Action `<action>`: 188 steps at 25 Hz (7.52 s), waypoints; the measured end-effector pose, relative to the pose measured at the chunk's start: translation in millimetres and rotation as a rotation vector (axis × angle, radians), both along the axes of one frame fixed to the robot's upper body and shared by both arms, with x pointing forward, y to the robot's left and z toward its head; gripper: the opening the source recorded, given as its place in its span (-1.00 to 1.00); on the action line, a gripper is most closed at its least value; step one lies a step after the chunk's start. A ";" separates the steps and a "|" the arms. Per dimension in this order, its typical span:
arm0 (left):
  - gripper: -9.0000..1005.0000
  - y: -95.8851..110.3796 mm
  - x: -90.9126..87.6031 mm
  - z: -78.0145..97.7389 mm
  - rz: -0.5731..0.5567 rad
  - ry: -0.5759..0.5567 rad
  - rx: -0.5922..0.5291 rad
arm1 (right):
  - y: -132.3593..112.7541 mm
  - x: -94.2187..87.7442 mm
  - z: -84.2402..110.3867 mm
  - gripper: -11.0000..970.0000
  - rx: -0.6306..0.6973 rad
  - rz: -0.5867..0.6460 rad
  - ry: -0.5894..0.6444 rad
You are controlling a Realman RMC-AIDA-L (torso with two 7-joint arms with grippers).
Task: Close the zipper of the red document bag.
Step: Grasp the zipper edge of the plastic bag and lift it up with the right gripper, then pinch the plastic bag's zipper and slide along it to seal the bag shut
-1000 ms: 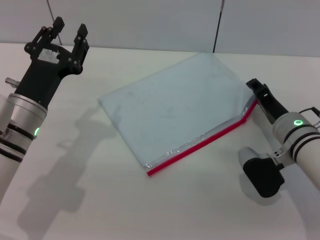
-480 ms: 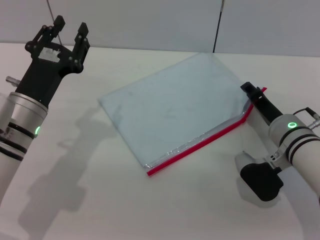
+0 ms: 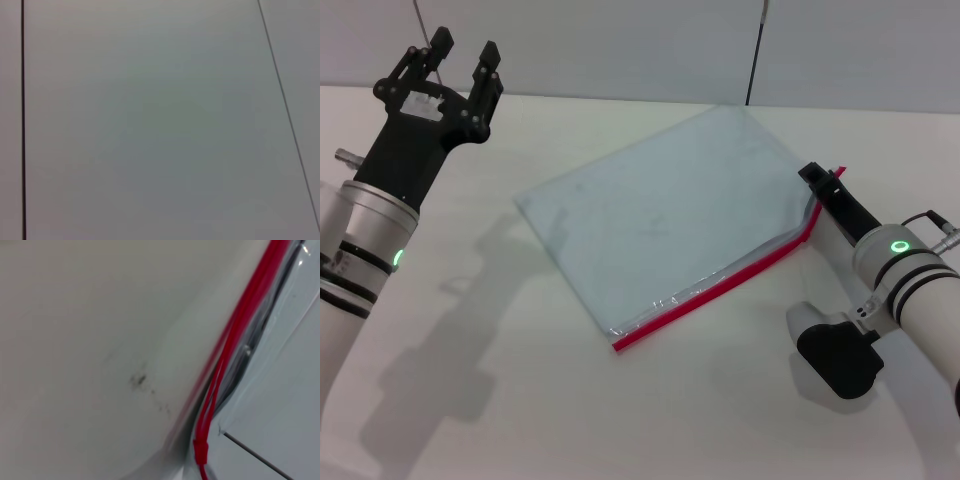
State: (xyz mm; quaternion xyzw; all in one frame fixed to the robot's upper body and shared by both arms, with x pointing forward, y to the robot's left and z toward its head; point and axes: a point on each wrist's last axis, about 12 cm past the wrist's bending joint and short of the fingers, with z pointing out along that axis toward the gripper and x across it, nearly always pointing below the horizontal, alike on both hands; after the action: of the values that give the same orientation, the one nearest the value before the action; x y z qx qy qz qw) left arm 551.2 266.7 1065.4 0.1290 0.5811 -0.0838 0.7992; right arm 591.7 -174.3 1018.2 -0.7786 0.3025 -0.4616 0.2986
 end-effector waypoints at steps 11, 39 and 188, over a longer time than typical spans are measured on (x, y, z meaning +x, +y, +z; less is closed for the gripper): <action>0.03 -2.5 0.7 0.5 -0.005 -0.001 -0.006 | -1.7 2.7 1.3 -0.16 -0.023 0.004 -0.009; 0.03 -6.2 4.6 0.6 -0.012 0.014 -0.003 | 5.0 -1.2 -3.8 -0.44 -0.091 0.065 0.024; -0.24 -102.5 16.3 -47.2 -0.365 0.248 0.788 | 82.9 -11.3 20.8 -0.89 0.382 0.052 0.230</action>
State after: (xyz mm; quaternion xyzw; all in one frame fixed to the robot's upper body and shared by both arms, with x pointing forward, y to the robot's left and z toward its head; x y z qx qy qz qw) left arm 567.5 164.2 1018.2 0.5126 0.6278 -0.0106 0.5856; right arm 580.4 -91.4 1039.0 -0.7631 0.3963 -0.2961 0.4159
